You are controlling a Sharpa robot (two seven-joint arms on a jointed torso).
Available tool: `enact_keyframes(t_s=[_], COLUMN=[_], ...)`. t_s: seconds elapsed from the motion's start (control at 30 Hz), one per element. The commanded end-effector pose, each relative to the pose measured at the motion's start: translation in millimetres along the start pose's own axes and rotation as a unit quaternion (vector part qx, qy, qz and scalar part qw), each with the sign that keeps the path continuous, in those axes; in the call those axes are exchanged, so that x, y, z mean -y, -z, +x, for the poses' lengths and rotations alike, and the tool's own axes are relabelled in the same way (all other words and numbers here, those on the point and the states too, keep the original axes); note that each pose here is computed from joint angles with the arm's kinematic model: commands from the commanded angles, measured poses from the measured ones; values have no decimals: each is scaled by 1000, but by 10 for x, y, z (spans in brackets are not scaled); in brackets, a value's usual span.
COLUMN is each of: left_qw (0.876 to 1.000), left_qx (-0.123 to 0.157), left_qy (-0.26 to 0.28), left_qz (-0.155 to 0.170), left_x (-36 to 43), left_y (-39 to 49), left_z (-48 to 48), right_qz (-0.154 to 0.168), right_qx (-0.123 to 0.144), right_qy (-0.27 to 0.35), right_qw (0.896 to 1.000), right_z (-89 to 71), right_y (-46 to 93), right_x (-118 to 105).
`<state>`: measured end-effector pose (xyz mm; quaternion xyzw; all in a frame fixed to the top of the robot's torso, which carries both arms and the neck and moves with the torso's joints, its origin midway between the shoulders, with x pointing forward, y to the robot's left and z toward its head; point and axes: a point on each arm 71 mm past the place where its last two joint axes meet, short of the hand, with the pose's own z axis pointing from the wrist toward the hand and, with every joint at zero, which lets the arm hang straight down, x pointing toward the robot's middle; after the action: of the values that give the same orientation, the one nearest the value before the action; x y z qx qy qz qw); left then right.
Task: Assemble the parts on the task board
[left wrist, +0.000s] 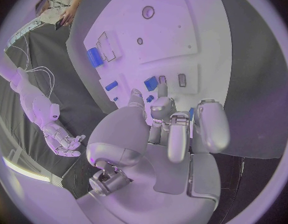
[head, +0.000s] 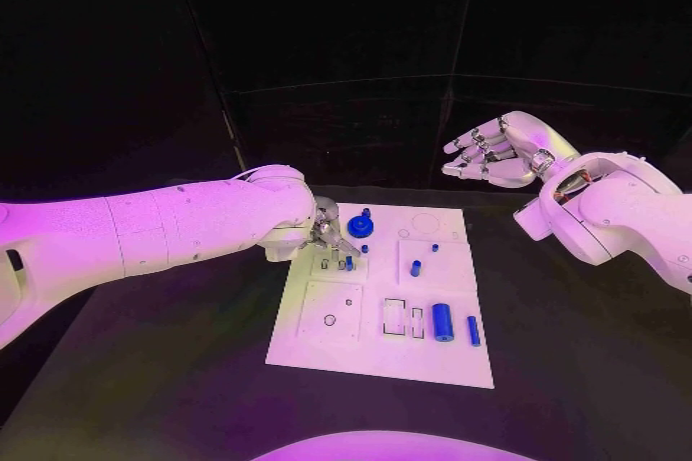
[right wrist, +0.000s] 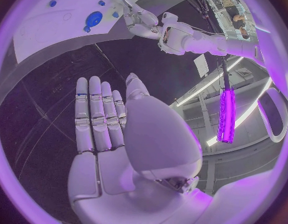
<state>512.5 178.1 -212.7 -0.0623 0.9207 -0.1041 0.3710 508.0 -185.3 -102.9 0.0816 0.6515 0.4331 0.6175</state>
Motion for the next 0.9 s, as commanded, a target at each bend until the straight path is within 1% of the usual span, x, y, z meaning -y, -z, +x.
enact_keyframes(t_s=[0.03, 0.33, 0.9], left_qw=[1000, 999, 999], left_qx=[-11, -25, -37], left_qy=[-13, -17, -18], left_qz=[-8, -11, -6], left_x=[12, 71, 181], left_y=[-20, -90, -129], left_z=[14, 41, 65], right_qz=[-12, -11, -6], right_qx=[-10, -12, -17], right_qy=[20, 20, 13], right_qw=[1000, 1000, 1000], right_z=[21, 50, 96], right_y=[-13, -53, -102], right_x=[-40, -50, -65])
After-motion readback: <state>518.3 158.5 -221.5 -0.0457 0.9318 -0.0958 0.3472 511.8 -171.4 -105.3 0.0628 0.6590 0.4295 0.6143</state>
